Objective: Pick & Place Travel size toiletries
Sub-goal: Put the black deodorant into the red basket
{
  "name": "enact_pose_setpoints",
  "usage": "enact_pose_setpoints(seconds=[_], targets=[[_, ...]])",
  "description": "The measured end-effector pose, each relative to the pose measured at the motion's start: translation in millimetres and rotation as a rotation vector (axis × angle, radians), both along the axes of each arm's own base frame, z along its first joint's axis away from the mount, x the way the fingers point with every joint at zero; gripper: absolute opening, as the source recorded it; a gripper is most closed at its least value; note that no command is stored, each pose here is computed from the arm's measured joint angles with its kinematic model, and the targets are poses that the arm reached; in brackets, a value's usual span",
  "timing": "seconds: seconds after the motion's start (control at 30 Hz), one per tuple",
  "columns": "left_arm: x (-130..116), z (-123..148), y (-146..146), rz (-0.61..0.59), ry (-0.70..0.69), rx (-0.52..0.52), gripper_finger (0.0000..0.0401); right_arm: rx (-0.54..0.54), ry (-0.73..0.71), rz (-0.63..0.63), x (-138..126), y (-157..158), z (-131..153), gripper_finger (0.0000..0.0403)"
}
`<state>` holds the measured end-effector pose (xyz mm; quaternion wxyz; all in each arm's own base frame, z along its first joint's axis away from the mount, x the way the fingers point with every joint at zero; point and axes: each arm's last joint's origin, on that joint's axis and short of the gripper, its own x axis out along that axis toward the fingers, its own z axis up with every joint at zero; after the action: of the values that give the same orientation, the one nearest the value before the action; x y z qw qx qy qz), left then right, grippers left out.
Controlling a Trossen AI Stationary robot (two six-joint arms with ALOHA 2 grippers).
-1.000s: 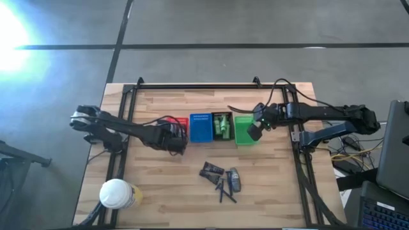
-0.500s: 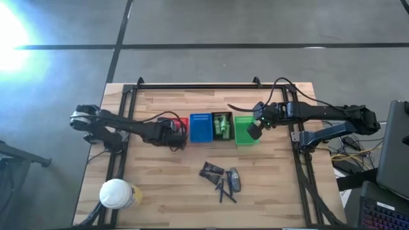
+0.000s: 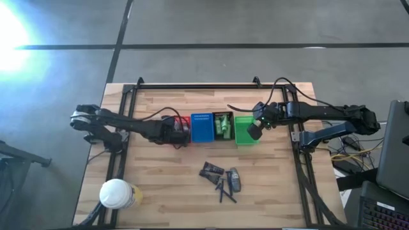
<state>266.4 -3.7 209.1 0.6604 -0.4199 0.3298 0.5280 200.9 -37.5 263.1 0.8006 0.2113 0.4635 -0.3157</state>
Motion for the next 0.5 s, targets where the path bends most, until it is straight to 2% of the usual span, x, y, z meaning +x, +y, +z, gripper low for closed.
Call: enact_pose_setpoints(seconds=[0.3,0.5], targets=[[-1,2,-1,0.001,0.01,0.015,0.0248,-0.002,0.001,0.004,0,0,0,0.0368],[4,12,-7,-0.017,-0.017,0.014,0.0278,-0.002,0.007,0.007,0,0,0,0.0368]])
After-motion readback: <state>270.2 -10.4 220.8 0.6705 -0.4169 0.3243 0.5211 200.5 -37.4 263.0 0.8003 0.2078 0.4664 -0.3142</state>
